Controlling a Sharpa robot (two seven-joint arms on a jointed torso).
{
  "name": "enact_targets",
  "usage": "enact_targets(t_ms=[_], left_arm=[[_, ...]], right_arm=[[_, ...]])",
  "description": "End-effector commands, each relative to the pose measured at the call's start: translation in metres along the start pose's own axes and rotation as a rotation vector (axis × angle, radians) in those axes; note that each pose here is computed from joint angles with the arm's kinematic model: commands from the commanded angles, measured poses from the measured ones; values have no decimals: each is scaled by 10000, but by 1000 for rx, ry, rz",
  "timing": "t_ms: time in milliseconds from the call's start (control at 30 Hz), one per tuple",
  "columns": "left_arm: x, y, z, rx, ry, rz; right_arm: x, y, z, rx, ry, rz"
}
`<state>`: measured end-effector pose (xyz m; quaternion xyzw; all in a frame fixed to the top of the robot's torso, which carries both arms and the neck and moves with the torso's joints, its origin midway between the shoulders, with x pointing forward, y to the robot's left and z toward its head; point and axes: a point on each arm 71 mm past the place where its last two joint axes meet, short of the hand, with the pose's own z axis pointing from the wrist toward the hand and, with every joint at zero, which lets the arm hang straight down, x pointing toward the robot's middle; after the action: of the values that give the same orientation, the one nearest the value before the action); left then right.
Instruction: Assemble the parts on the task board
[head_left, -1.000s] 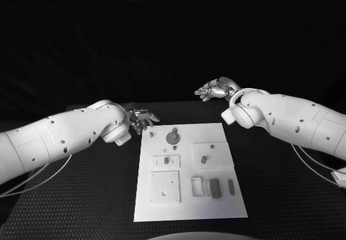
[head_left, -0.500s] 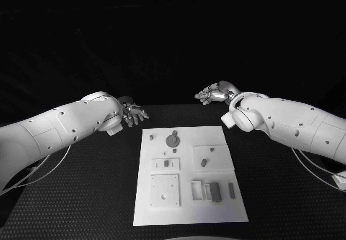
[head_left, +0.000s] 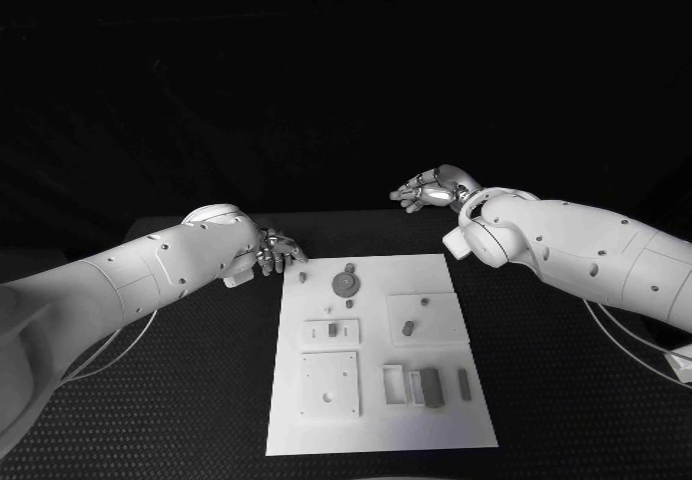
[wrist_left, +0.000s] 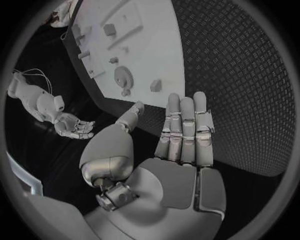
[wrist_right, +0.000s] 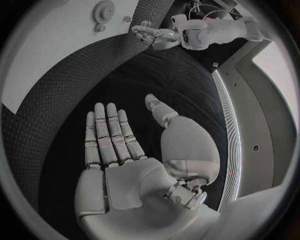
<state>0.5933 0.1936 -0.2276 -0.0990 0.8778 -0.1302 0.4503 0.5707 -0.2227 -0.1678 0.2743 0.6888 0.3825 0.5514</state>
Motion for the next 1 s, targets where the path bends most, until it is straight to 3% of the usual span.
enact_targets(t_ms=[33, 333, 633, 1000], left_arm=[[49, -39, 19, 24, 28, 29], [48, -41, 40, 14, -1, 18], [125, -80, 48, 12, 58, 53], [113, -30, 53, 5, 52, 41]], right_arm=[[13, 13, 0, -13, 8, -1], [27, 14, 16, -13, 22, 9], [37, 20, 18, -15, 25, 9], [45, 25, 18, -14, 28, 10]])
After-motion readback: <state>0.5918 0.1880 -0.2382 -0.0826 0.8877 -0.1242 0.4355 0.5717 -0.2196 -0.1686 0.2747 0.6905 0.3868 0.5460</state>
